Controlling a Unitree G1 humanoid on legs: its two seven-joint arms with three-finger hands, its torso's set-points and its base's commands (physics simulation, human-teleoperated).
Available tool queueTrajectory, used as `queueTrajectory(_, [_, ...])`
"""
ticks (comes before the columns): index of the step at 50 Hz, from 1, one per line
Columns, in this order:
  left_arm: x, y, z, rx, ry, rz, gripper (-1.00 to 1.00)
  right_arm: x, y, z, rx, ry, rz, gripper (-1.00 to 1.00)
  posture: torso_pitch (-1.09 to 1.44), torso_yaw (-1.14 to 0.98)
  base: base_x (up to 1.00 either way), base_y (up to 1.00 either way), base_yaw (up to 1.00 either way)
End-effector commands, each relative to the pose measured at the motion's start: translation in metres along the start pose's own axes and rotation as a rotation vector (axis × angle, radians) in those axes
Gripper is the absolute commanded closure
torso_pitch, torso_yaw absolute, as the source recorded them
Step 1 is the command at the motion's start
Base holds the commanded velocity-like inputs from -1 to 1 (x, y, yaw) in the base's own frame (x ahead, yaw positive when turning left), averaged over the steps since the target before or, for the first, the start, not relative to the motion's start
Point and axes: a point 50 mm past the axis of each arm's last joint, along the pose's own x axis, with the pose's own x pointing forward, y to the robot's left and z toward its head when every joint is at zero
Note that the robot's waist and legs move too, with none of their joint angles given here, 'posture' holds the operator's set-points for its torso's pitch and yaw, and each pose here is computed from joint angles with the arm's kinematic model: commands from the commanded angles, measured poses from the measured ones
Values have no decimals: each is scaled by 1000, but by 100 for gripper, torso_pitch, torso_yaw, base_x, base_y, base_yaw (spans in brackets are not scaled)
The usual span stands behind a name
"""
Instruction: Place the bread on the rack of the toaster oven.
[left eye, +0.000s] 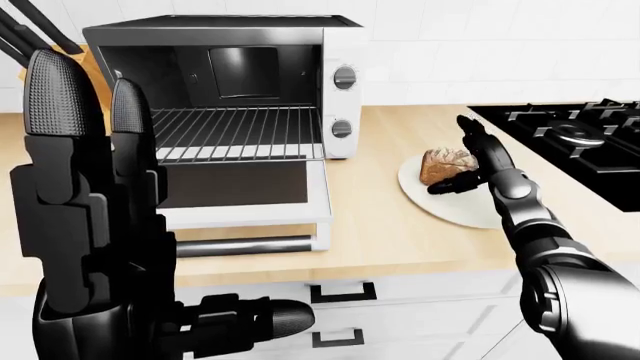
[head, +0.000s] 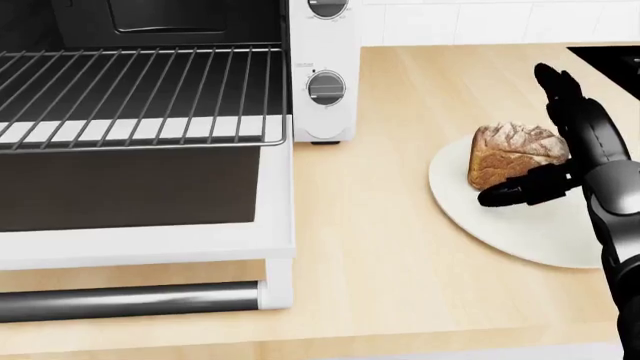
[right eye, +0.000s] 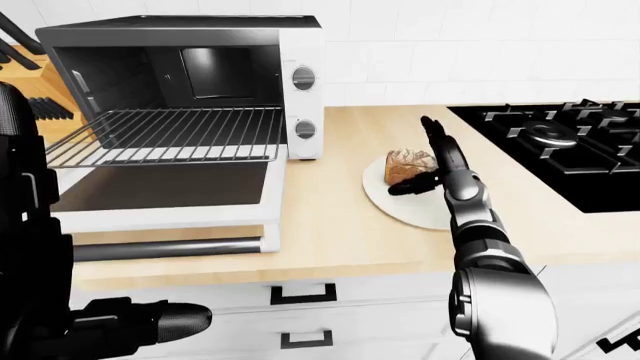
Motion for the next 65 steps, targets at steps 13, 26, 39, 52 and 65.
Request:
queueTrajectory(13, [2, 1, 7, -2, -49, 13, -100, 5, -16, 27, -3, -101, -53, -67, -20, 0, 0, 0, 0])
queueTrajectory(26, [1, 1, 8, -1, -51, 14, -100, 5, -16, 28, -8, -105, -54, -51, -20, 0, 0, 0, 0])
queueTrajectory(39, [1, 1, 8, -2, -52, 14, -100, 4, -16, 27, -15, -108, -53, -31, -20, 0, 0, 0, 0])
queueTrajectory(52, [0, 1, 8, -3, -53, 14, -100, 4, -16, 26, -21, -105, -56, -2, -20, 0, 0, 0, 0])
queueTrajectory(65, [0, 1, 8, -1, -51, 14, -100, 5, -17, 30, -14, -123, -56, 46, -20, 0, 0, 0, 0])
